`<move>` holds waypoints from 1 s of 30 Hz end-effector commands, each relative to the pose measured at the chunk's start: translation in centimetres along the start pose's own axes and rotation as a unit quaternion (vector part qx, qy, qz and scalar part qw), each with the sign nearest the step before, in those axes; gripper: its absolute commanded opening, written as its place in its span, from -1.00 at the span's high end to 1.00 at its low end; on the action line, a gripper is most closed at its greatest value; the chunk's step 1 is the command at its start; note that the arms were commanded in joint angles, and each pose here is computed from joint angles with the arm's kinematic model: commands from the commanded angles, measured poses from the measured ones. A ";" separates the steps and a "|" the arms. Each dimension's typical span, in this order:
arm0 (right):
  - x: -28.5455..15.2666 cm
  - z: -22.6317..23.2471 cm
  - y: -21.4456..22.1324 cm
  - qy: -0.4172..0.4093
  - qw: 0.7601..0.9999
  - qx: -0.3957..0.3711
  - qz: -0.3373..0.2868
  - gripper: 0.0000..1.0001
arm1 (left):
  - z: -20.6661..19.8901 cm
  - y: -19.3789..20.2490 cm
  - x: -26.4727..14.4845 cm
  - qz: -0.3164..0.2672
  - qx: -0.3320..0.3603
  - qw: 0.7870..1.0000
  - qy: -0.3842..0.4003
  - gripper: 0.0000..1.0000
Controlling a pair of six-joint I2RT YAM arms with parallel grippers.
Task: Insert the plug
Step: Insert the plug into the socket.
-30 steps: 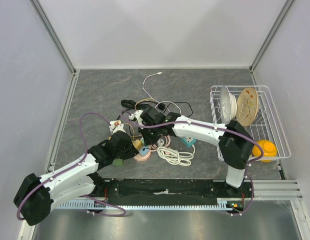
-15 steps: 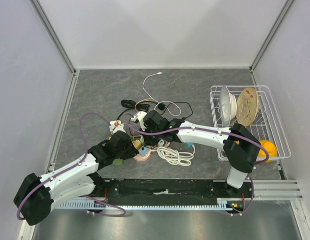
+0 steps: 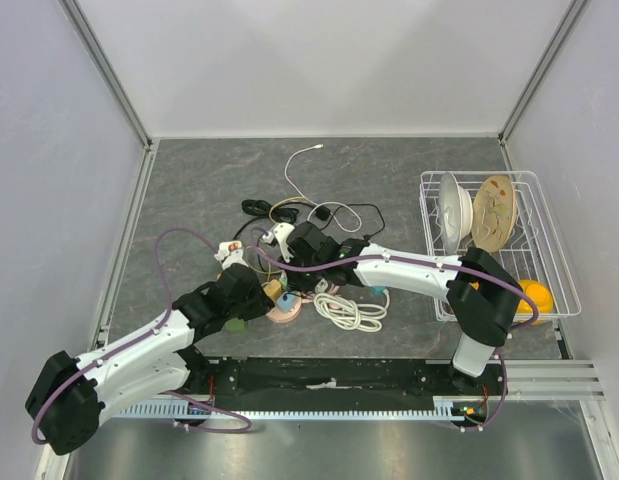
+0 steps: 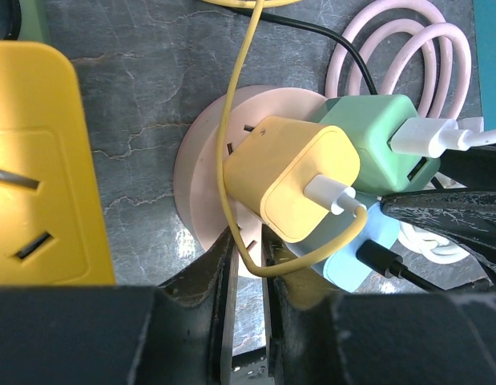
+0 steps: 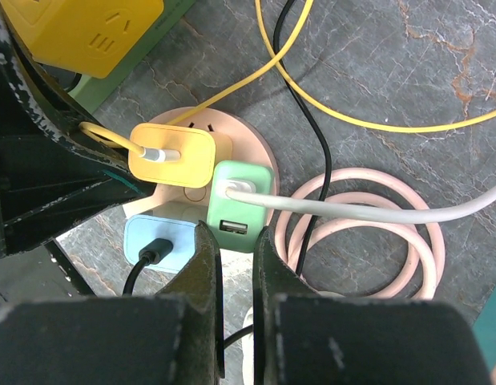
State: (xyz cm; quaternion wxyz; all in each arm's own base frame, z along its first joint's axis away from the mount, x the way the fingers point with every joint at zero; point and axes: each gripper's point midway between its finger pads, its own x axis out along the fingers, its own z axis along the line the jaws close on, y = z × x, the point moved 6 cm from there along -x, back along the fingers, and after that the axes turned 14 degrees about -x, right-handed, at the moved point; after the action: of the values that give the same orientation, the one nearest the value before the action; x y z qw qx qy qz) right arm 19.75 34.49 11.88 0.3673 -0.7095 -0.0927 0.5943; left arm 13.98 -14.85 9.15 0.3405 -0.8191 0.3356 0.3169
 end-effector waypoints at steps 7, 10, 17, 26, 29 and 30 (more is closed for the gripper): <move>0.3 1.3 6.8 -0.020 0.987 0.026 0.156 1.00 | 0.7 -0.2 0.1 -0.015 -0.011 1.000 -0.022 0.53; -0.2 1.1 5.6 -0.027 0.989 0.039 0.138 0.87 | 0.6 -0.2 0.0 -0.014 -0.012 1.000 -0.020 0.53; -1.6 0.3 1.6 -0.029 0.995 0.051 0.081 0.31 | 0.6 -0.2 0.0 -0.013 -0.012 1.000 -0.020 0.53; -0.9 -1.7 -1.0 -0.016 0.997 0.062 0.049 0.11 | 0.6 -0.1 0.0 -0.013 -0.010 1.000 -0.018 0.53; -0.7 -1.7 -1.7 -0.025 0.997 0.063 0.040 0.00 | 0.6 -0.2 -0.1 -0.014 -0.009 1.000 -0.016 0.53; -0.8 -1.7 -2.1 -0.026 0.997 0.062 0.033 -0.03 | 0.6 -0.2 -0.1 -0.014 -0.009 1.000 -0.016 0.53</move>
State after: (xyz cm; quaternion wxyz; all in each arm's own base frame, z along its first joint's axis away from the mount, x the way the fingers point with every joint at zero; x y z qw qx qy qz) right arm 20.91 33.60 12.27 0.3718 -0.6780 -0.0200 0.6338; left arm 13.96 -14.83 9.17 0.3402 -0.8194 0.3355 0.3166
